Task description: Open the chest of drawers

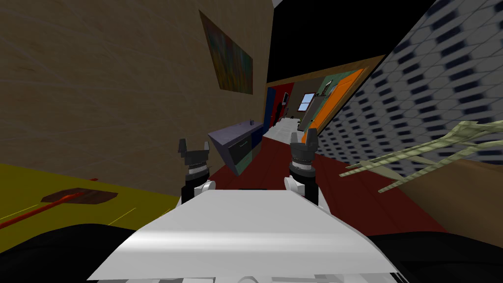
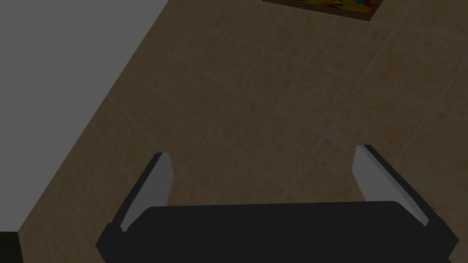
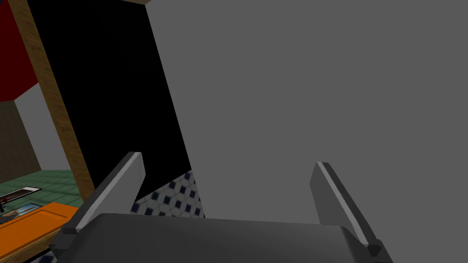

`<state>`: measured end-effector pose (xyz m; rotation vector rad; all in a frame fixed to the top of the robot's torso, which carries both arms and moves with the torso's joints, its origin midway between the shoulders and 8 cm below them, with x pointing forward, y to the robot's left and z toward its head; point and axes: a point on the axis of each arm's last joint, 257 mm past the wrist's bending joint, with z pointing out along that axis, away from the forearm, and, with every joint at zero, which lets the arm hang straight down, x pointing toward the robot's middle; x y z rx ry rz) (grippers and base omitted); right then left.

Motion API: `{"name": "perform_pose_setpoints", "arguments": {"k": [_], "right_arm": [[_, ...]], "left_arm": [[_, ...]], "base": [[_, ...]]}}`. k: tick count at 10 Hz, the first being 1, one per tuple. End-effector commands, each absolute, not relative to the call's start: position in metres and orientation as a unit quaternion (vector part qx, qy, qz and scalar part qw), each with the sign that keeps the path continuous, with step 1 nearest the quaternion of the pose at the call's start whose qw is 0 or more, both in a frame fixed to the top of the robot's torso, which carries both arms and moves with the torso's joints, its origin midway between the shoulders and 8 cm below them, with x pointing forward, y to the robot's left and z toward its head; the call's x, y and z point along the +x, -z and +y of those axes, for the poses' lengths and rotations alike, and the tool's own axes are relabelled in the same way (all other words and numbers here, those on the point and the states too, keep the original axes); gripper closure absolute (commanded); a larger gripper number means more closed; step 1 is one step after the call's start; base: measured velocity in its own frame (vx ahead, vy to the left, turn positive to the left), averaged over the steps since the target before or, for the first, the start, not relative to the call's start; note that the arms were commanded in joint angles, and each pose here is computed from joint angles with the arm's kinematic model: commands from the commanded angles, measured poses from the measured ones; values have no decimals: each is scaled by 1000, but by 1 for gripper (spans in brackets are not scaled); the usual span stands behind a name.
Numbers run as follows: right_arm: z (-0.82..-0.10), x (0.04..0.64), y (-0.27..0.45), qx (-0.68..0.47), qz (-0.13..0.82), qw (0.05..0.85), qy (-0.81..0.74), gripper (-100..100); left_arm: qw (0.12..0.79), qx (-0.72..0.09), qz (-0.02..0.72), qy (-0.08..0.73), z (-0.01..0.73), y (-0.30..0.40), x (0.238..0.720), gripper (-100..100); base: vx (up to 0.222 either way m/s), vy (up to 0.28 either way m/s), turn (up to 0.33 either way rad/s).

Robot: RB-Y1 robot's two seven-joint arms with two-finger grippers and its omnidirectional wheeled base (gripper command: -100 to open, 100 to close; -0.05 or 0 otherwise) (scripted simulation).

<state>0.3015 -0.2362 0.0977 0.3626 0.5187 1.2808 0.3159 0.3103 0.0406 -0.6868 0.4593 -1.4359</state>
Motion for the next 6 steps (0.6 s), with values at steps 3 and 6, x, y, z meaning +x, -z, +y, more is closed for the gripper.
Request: {"name": "perform_pose_setpoints", "arguments": {"k": [3, 6], "right_arm": [[-236, 301, -98, 166, 238, 756, -587, 0], [-236, 301, -98, 166, 238, 756, -587, 0]], "left_arm": [[676, -305, 204, 639, 310, -41, 316, 0], [676, -305, 204, 639, 310, -41, 316, 0]], "base": [[0, 0, 0], [0, 0, 0]]}}
